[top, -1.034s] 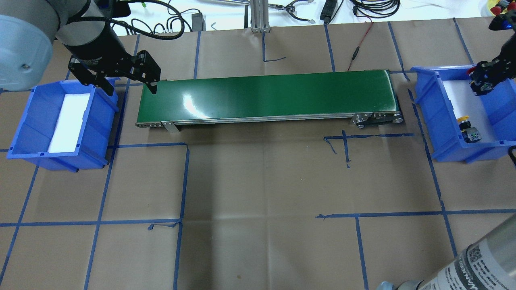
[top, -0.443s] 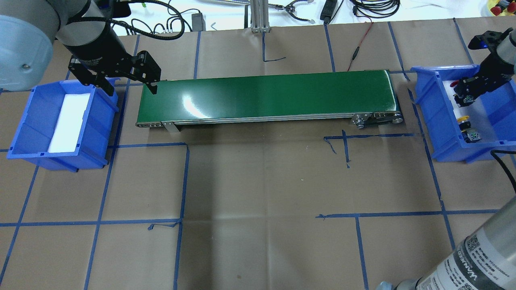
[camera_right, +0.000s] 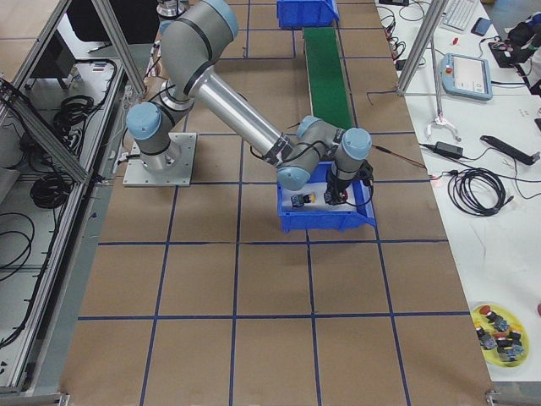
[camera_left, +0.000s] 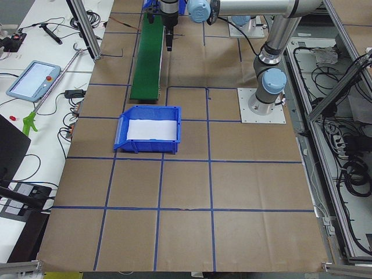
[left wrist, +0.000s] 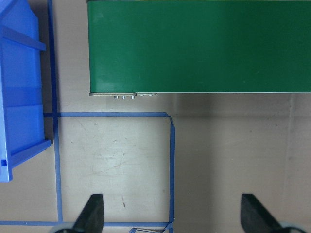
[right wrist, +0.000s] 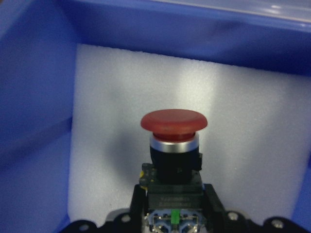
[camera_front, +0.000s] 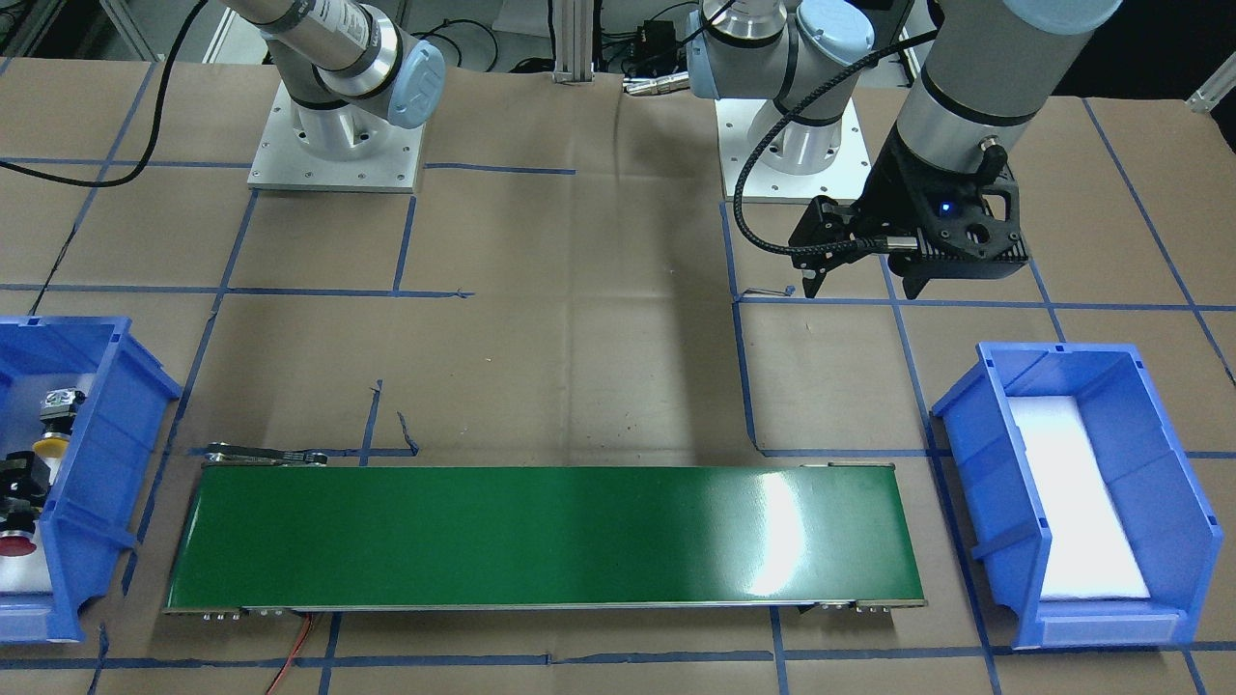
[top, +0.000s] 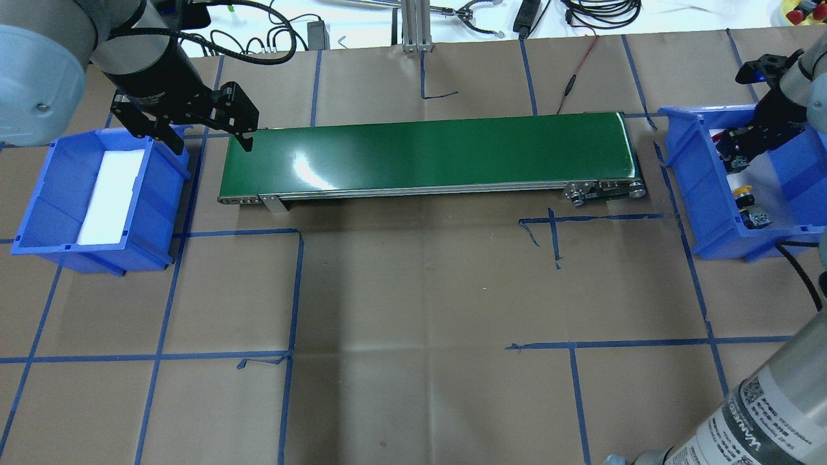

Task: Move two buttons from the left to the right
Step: 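Carry the red button into the bin and lower it onto the foam, then open the right gripper and raise it out of the bin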

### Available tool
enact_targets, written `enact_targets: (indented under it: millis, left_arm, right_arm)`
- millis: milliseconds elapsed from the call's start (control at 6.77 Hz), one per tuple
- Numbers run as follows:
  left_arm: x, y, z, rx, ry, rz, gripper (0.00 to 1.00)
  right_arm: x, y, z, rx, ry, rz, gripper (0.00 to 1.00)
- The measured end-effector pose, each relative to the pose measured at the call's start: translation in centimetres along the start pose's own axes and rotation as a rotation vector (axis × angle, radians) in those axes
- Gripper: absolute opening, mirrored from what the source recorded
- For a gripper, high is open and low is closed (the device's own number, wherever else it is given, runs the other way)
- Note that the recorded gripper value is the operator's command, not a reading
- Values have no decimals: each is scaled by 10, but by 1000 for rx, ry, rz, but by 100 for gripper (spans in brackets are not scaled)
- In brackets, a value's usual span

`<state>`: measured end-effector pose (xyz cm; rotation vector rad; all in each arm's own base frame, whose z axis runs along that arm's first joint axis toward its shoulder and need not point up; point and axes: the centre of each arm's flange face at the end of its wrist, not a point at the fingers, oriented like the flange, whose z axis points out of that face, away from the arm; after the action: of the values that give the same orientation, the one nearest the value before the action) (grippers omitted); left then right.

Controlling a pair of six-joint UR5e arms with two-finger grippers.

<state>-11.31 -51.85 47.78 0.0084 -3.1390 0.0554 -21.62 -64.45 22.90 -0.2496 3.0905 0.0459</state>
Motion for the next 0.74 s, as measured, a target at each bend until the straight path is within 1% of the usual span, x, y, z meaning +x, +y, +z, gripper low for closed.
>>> enact_targets:
  millis: [295, 443, 739]
  left_arm:
    - [0, 0, 1, -2, 2, 5, 100]
    - [0, 0, 1, -3, 3, 7, 100]
    - [0, 1, 2, -4, 4, 9, 100]
  right_arm:
    - [0, -3, -7, 19, 6, 0, 100]
    - [1, -5, -20, 37, 20, 0, 100]
    - [1, -9, -70, 101, 72, -3, 100]
